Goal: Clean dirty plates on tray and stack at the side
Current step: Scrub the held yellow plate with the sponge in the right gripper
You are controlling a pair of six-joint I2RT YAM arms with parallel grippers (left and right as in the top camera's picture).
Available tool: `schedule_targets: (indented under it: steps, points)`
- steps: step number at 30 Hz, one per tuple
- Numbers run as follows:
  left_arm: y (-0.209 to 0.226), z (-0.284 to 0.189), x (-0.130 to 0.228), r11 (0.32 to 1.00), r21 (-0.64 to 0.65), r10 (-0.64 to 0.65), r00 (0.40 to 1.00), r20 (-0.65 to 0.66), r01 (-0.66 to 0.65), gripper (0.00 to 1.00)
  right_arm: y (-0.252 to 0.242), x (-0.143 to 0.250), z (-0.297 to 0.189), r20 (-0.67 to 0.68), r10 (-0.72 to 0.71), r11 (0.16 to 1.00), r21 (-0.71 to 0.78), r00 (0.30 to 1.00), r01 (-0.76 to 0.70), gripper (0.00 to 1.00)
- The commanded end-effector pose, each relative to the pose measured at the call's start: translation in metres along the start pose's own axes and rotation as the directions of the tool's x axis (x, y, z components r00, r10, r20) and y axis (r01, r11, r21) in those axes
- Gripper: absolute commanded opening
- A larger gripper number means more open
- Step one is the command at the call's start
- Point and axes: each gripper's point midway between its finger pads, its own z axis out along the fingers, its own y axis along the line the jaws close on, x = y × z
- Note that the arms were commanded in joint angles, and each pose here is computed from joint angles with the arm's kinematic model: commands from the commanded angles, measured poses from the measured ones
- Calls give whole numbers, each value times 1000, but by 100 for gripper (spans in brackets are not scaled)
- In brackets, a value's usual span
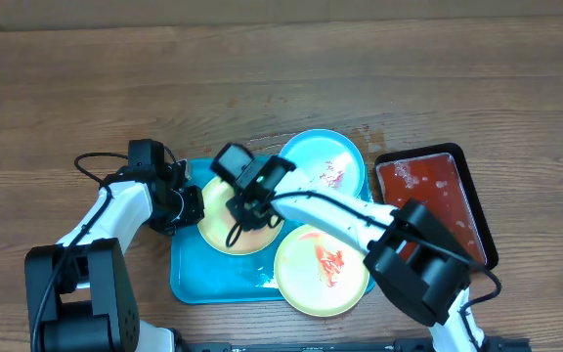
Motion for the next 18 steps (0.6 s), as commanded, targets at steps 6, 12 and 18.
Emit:
schedule_targets:
  steps: [6,12,18]
  points:
    - [18,16,14,996,-82,-25,998,-56,20,4,31,21,36,-118,85,990,-103,989,-97,4]
    - [17,16,15,996,-82,-25,998,-56,20,4,12,-10,41,-6,191,979,-71,982,-191,4]
    - [18,16,15,996,-82,-25,998,-56,21,4,-19,-38,39,102,286,958,-35,953,-284,4]
